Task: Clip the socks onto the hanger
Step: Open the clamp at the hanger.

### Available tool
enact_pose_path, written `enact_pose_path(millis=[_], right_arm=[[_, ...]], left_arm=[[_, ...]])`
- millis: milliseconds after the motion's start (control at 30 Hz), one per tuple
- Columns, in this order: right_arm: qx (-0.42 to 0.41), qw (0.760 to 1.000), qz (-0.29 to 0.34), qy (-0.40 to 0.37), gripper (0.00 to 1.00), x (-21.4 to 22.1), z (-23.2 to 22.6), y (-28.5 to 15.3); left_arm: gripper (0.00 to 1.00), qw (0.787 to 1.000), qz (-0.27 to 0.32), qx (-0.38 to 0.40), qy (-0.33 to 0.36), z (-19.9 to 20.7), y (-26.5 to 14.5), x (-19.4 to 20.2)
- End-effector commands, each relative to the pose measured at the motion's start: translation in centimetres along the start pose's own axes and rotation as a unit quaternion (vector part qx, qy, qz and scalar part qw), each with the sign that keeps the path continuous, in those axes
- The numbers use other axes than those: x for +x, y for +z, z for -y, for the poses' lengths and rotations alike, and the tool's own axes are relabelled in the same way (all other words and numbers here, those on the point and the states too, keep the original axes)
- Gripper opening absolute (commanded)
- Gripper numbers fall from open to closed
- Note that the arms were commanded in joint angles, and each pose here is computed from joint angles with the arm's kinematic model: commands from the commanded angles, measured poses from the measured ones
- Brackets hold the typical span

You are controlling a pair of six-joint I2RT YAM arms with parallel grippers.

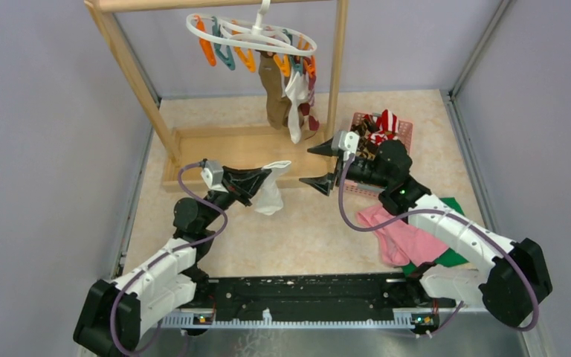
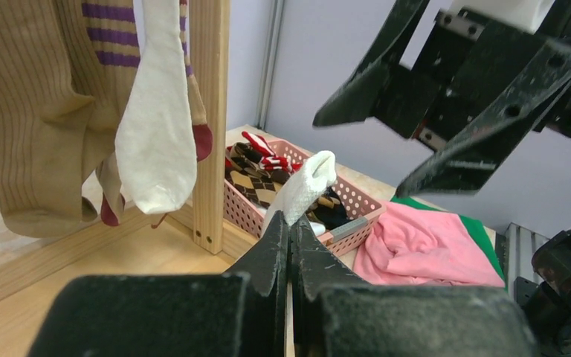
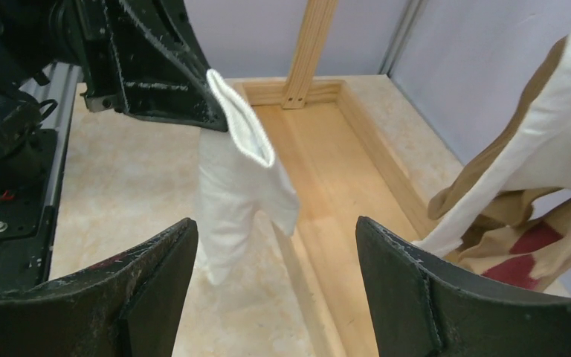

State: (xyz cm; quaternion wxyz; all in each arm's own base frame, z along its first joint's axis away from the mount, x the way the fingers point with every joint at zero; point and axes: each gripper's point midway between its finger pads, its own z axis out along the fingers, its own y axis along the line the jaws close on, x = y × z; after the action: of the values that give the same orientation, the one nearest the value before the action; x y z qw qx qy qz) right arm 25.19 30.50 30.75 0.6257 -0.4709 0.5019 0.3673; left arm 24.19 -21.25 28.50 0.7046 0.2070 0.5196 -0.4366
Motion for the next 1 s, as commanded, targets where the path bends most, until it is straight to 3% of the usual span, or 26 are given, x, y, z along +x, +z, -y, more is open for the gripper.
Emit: enact_pose_path(millis=[0,400,700,900,967], right_arm=[[-0.022,0.999,0.019,-0.015,0.76,-0.5,-0.4,0.1],[-0.004,0.999,0.036,-0.029,0.75,-0.9,0.2,0.5],[0.130,0.989,0.064,0.015,0.68,-9.9,6.0,2.2],[0.230,0.971,0.036,0.047,0.79,-12.2,7.0,4.0],[0.279,0.956,0.051,0.074,0.96,-13.5,7.4,4.4]], left_arm=[[0.00,0.998,0.056,0.031,0.016,1.2,1.2,-3.9],[0.00,0.998,0.061,0.032,0.012,1.1,1.6,-4.1],[0.00,0.998,0.061,0.009,0.010,0.3,1.0,-3.5],[0.00,0.998,0.054,-0.016,0.023,-0.1,0.0,-3.4],[0.00,0.998,0.053,-0.027,0.024,-0.3,-0.3,-3.3]])
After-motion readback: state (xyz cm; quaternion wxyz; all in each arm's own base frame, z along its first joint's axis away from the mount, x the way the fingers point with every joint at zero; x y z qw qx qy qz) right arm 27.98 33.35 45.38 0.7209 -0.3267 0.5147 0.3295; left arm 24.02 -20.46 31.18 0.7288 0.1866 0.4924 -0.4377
